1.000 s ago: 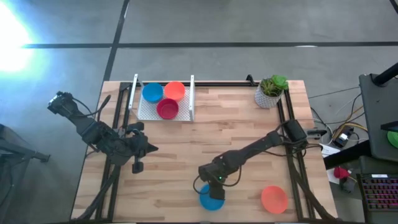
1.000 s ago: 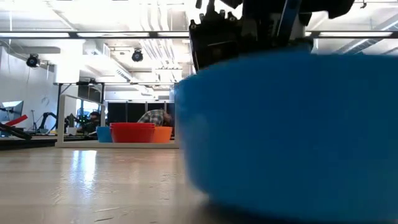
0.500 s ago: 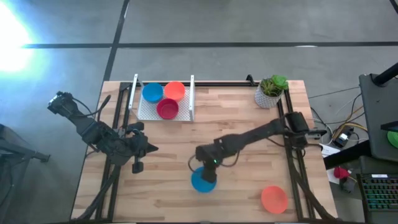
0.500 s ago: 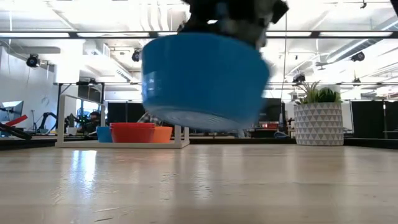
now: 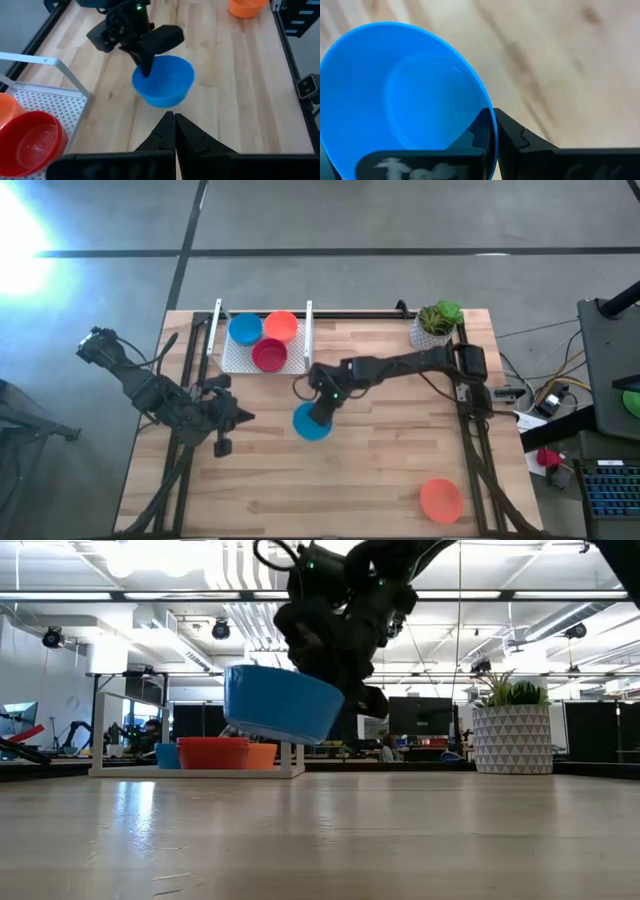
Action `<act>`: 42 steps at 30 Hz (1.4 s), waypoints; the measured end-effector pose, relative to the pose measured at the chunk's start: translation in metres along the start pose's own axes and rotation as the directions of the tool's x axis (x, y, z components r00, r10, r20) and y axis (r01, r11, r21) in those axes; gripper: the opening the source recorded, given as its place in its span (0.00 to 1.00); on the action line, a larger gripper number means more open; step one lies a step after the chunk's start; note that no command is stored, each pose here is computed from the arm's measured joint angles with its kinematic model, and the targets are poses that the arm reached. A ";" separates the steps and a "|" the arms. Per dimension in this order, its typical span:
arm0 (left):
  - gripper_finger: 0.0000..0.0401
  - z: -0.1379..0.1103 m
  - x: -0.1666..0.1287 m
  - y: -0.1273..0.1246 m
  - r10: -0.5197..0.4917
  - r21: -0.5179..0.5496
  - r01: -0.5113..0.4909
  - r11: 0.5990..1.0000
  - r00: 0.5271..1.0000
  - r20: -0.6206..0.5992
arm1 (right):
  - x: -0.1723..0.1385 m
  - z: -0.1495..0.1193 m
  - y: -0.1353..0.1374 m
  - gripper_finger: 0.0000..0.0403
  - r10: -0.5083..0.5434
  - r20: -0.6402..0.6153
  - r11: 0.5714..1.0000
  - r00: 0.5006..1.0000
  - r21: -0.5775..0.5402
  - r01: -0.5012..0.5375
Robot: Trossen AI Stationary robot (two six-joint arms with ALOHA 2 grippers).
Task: Pick & Place Mini bowls
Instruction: Stack the blue bowl on the stacked blue bowls on the shelf
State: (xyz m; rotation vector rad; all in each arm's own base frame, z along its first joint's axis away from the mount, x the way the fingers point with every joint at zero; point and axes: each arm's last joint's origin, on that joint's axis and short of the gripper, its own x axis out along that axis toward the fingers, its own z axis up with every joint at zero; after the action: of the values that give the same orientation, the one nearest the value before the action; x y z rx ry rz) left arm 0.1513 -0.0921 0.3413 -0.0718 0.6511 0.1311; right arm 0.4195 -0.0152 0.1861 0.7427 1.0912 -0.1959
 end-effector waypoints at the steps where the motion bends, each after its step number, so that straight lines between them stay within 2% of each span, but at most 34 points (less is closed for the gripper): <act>1: 0.00 0.000 0.000 0.000 0.006 0.000 -0.006 1.000 1.000 0.003 | -0.001 0.003 -0.004 0.02 -0.003 0.004 1.000 1.000 0.014 0.003; 8: 0.00 0.000 0.000 0.001 0.021 -0.001 -0.021 1.000 1.000 0.013 | 0.005 0.008 -0.015 0.02 -0.065 0.031 0.995 0.997 0.077 0.063; 15: 0.00 0.000 0.000 0.001 0.022 -0.003 -0.022 1.000 1.000 0.013 | 0.019 0.007 -0.023 0.02 -0.091 -0.002 0.992 0.996 0.084 0.091; 25: 0.00 0.000 0.000 0.001 0.022 -0.017 -0.022 1.000 1.000 0.012 | 0.019 0.007 -0.023 0.03 -0.080 -0.006 0.995 0.997 0.063 0.081; 36: 0.00 0.000 0.000 0.001 0.022 -0.018 -0.022 1.000 1.000 0.011 | 0.019 0.008 -0.022 0.20 -0.078 -0.002 0.995 0.997 0.059 0.078; 42: 0.00 0.000 0.000 0.001 0.022 -0.025 -0.022 0.999 1.000 0.011 | 0.006 0.011 -0.020 0.24 -0.059 0.022 0.996 0.998 0.063 0.057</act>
State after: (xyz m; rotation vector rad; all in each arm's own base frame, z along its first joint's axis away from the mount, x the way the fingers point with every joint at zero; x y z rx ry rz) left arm 0.1513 -0.0913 0.3415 -0.0876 0.6389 0.1610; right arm 0.4205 -0.0365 0.1750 0.7633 1.0886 -0.2889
